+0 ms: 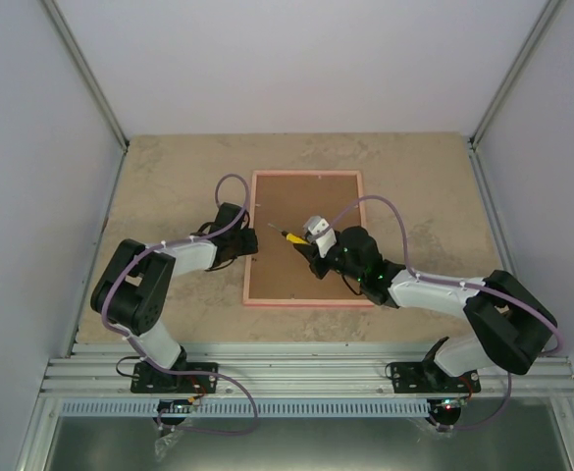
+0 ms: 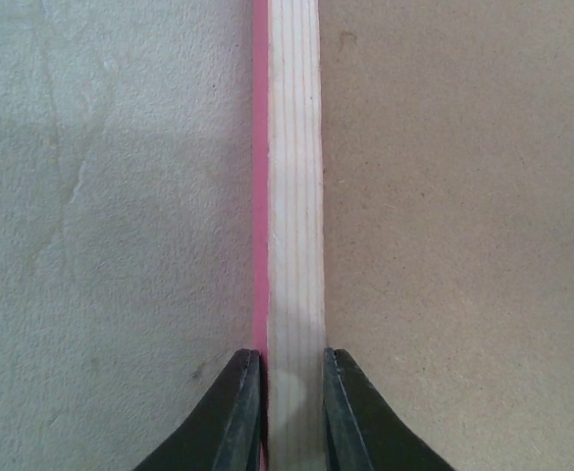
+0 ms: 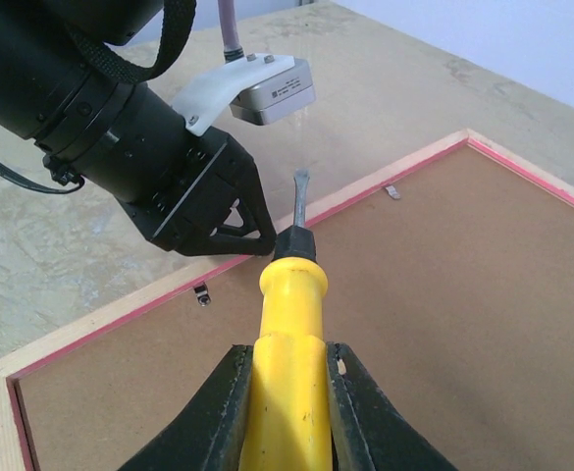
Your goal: Take the photo out of the frame
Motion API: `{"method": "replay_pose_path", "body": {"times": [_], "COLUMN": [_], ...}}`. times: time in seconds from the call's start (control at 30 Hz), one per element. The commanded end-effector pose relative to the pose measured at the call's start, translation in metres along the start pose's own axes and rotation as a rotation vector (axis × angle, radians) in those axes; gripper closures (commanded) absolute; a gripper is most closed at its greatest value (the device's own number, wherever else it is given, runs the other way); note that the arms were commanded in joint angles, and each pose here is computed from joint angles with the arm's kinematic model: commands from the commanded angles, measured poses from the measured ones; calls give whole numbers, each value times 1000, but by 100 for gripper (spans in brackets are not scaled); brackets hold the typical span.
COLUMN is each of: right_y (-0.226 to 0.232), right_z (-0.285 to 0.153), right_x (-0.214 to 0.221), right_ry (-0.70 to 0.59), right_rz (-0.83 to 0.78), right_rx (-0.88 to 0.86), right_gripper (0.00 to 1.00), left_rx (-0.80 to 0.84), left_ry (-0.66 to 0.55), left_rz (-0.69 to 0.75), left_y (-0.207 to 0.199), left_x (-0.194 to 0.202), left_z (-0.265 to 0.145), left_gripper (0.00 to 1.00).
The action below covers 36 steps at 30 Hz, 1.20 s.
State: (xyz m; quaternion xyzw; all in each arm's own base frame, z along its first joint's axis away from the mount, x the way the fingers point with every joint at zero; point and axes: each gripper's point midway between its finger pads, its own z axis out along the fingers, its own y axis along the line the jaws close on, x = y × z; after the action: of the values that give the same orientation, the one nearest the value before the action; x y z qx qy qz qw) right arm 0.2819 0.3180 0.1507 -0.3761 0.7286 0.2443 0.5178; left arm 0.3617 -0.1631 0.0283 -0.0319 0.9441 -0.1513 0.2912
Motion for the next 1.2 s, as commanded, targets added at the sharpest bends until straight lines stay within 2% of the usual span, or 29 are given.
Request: {"method": "replay_pose_path", "body": {"times": [0.0,0.27,0.6,0.83,1.17], "right_y": [1,10,8,2,20], "right_z": [-1,11,26,30,40], "right_x": [-10,-1,16,33,48], "right_ry": [-51,32,116,194,285], "right_rz": [-44,-45,-50,-42,-4], "right_rx": [-7,-62,-55,-26,-137], "right_gripper": [99,99,100,99,100], "left_rx": [74,71,16,28,40], "left_ry": [60,105,34,80,104], "left_rz": [-7,-24,-60,-73,-107], "left_y": [-10,-9,4,3,6], "left_x": [19,28,23,31,46], "left_z": [2,15,9,18,2], "left_gripper": [94,98,97,98,91]}}
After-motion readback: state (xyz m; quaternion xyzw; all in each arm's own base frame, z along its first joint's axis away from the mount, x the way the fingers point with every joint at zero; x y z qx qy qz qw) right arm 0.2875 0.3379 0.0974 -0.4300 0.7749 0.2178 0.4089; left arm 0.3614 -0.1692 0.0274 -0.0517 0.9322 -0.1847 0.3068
